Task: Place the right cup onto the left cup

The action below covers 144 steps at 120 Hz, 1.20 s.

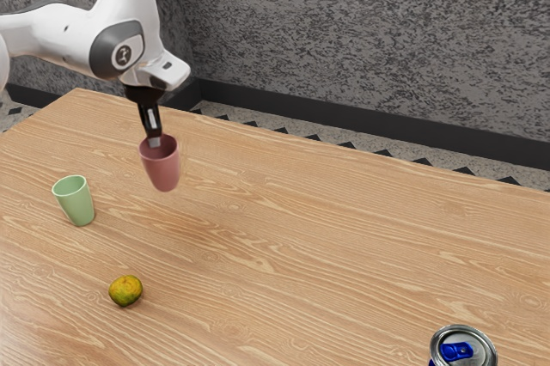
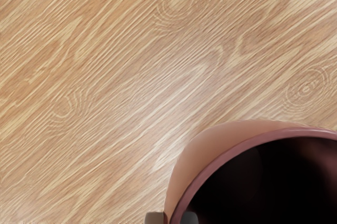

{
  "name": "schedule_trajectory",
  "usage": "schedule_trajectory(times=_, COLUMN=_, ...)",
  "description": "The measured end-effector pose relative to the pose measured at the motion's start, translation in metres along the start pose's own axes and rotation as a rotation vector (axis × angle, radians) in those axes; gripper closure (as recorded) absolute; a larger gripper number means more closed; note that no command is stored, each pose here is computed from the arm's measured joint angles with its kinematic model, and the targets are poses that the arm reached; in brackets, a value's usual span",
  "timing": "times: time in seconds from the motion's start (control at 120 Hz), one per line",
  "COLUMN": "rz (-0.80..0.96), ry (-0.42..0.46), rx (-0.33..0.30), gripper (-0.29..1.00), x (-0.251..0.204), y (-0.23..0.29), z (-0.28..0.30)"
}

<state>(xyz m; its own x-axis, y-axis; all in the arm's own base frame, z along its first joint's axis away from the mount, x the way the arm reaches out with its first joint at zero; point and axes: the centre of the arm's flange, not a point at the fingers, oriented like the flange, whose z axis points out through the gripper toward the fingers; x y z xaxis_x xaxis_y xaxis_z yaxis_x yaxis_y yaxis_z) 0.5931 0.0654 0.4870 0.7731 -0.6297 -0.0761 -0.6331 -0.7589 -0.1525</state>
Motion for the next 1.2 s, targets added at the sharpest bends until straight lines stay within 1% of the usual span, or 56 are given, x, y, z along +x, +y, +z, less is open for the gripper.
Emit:
schedule_trajectory(times=0.183, rz=-0.022, ry=-0.016, rx=-0.006, gripper=0.79, x=-0.032, y=-0.045, z=0.013)
schedule_trajectory(times=0.317, rz=-0.043, ry=-0.028, rx=-0.016, gripper=0.79, x=-0.065, y=-0.072, z=0.023)
schedule_trajectory(times=0.483, rz=-0.069, ry=-0.04, rx=-0.012, gripper=0.79, x=-0.107, y=-0.106, z=0.027)
schedule_trajectory(times=0.717, rz=-0.073, ry=-0.05, rx=-0.02, gripper=0.79, x=-0.153, y=-0.133, z=0.033)
schedule_trajectory(times=1.042, rz=-0.026, ry=-0.089, rx=-0.051, gripper=0.79, x=-0.177, y=-0.146, z=0.059)
schedule_trajectory(times=1.2, rz=0.006, ry=-0.092, rx=-0.038, gripper=0.79, x=-0.179, y=-0.156, z=0.058)
